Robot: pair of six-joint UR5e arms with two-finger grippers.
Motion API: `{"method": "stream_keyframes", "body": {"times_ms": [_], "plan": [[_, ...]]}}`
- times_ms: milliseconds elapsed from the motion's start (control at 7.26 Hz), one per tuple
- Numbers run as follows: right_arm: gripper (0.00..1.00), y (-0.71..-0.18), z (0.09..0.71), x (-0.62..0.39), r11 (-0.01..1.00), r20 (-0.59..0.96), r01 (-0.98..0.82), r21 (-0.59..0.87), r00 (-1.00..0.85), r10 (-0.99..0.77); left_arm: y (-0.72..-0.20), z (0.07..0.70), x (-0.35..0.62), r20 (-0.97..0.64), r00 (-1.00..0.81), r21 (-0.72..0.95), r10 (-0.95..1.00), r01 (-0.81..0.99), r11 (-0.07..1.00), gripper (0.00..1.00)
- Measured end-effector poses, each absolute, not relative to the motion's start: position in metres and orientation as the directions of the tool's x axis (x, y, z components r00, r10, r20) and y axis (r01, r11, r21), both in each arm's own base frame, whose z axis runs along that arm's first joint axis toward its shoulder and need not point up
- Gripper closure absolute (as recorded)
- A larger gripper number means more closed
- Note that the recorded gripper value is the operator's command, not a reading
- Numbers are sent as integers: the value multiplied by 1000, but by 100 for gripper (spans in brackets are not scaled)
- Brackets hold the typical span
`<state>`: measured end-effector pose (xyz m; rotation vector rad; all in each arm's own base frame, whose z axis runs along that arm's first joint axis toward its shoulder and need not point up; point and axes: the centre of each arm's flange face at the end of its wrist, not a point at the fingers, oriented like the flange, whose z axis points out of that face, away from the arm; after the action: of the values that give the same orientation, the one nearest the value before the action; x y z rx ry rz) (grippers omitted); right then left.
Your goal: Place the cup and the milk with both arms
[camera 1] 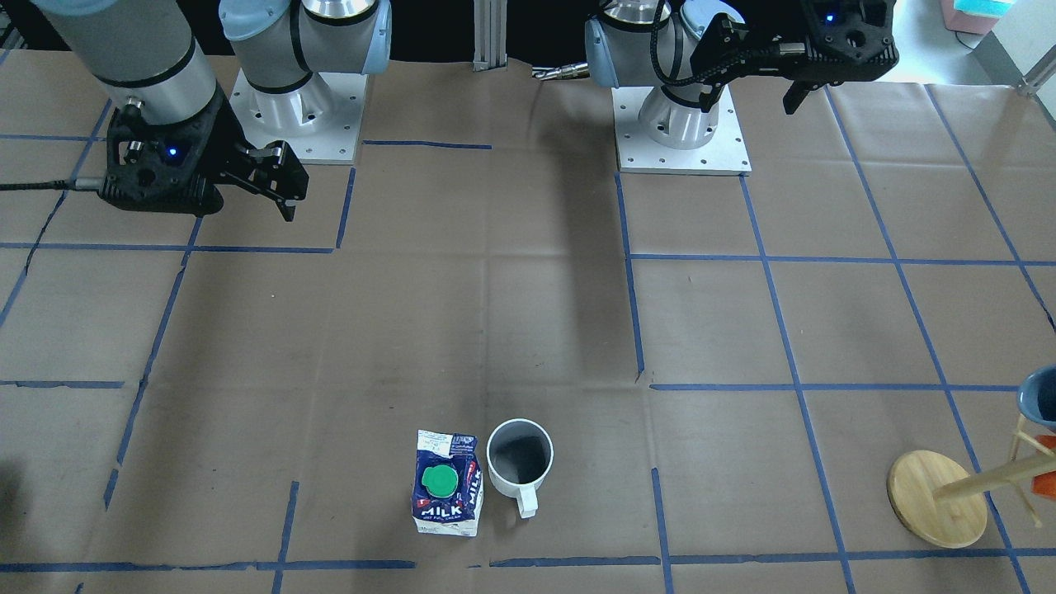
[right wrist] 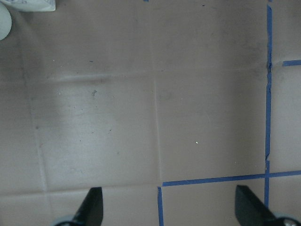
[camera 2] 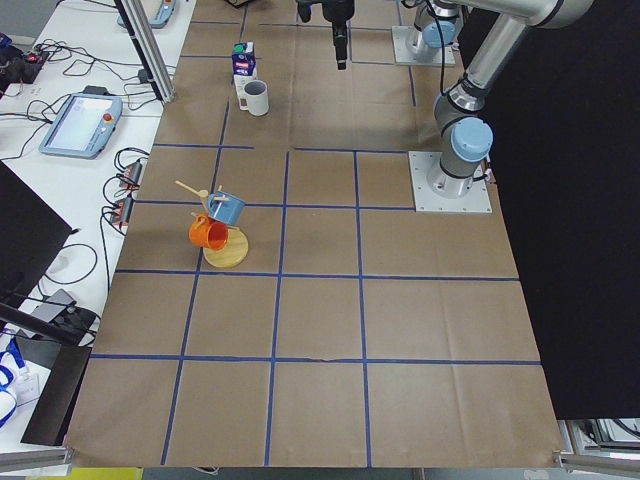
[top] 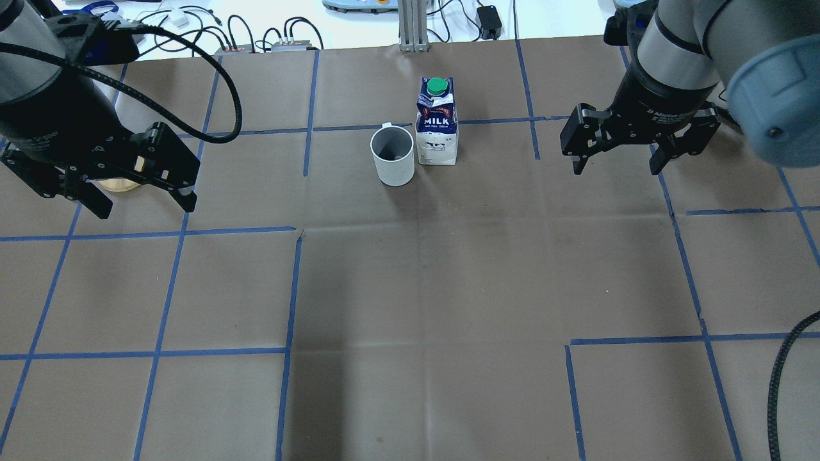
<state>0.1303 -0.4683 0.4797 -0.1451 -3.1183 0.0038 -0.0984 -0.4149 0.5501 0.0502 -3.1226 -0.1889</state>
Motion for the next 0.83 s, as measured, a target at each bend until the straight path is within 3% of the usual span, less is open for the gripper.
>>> {"method": "stream_keyframes", "body": {"times_ms": [826], "plan": [[0,-475,478,131,992,21,122,5,-992,122,-414,551,-98,11,-999,120,-32,-30,992,0]]}}
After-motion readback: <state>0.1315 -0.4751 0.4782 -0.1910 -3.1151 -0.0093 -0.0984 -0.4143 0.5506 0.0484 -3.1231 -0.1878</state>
